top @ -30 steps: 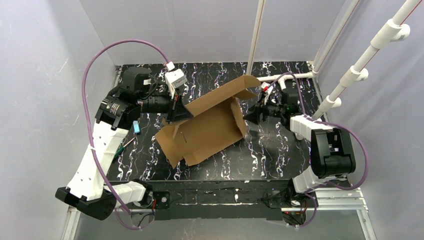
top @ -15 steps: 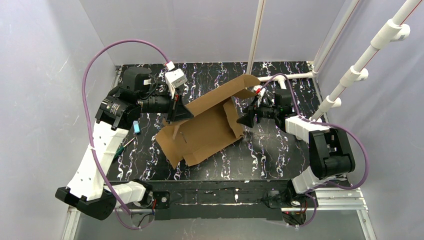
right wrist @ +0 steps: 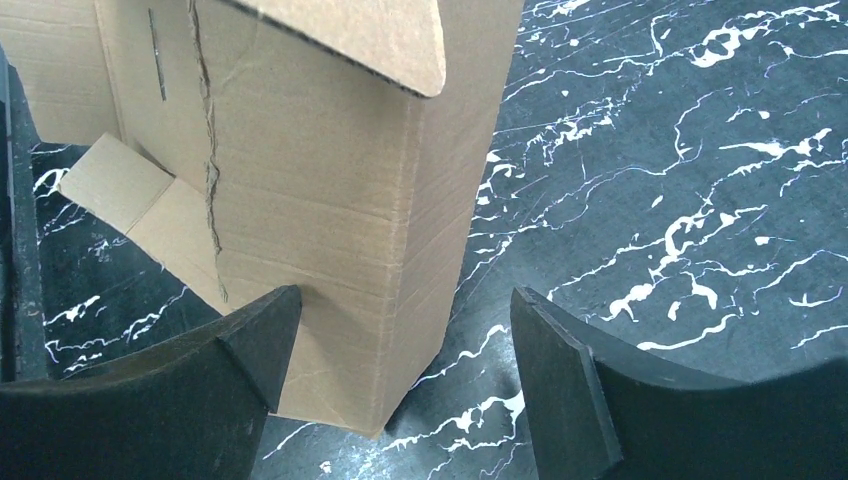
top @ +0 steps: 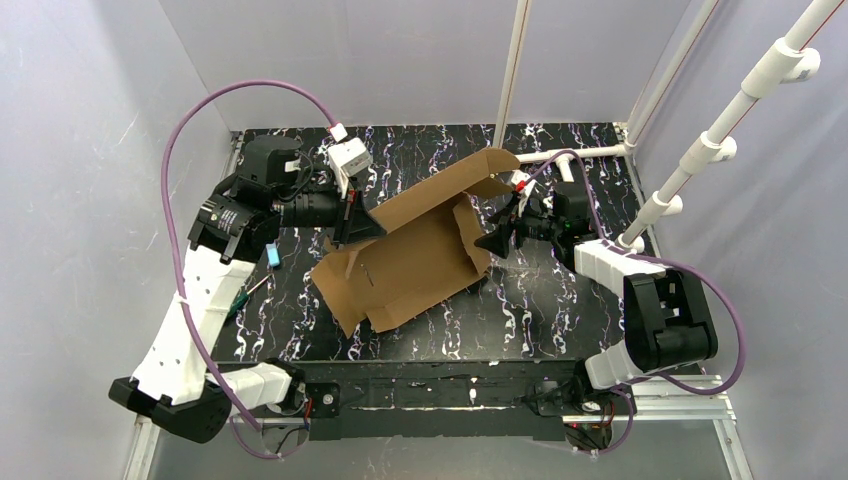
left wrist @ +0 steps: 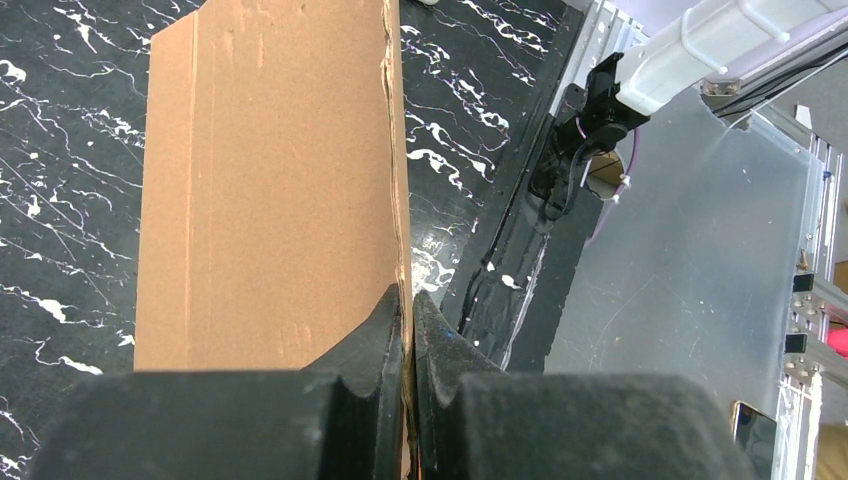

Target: Fold the paper box

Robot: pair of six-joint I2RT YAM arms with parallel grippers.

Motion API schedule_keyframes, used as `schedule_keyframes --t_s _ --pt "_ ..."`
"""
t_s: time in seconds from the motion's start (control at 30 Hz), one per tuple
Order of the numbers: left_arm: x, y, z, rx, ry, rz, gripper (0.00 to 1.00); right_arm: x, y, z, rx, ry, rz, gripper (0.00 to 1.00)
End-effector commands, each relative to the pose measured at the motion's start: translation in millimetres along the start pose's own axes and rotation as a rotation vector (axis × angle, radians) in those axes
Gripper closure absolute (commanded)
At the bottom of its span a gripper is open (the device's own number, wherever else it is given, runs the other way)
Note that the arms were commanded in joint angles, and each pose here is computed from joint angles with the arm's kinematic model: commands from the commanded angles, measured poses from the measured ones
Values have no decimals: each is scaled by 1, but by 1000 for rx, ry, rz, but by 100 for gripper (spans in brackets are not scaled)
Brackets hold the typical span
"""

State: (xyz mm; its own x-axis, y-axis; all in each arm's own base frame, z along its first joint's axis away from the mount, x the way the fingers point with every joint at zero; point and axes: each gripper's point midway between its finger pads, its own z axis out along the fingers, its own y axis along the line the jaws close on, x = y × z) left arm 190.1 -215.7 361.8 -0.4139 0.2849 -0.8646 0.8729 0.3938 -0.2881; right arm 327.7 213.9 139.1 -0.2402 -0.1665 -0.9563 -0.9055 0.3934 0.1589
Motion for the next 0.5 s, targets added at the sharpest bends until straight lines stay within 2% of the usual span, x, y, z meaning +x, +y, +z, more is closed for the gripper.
schedule_keyframes --t_s 0.0,0.13,0.23,0.47 --pt "-9 -16 -9 37 -47 53 100 -19 0 -4 13 -33 -104 14" --pt "-16 -16 -13 27 -65 136 100 -22 -7 -3 40 -48 -185 15" --pt "-23 -11 -11 17 -62 189 100 -29 -15 3 68 -118 -240 15" --pt "-38 2 -6 -23 -54 279 100 -41 -30 27 89 -187 -230 16"
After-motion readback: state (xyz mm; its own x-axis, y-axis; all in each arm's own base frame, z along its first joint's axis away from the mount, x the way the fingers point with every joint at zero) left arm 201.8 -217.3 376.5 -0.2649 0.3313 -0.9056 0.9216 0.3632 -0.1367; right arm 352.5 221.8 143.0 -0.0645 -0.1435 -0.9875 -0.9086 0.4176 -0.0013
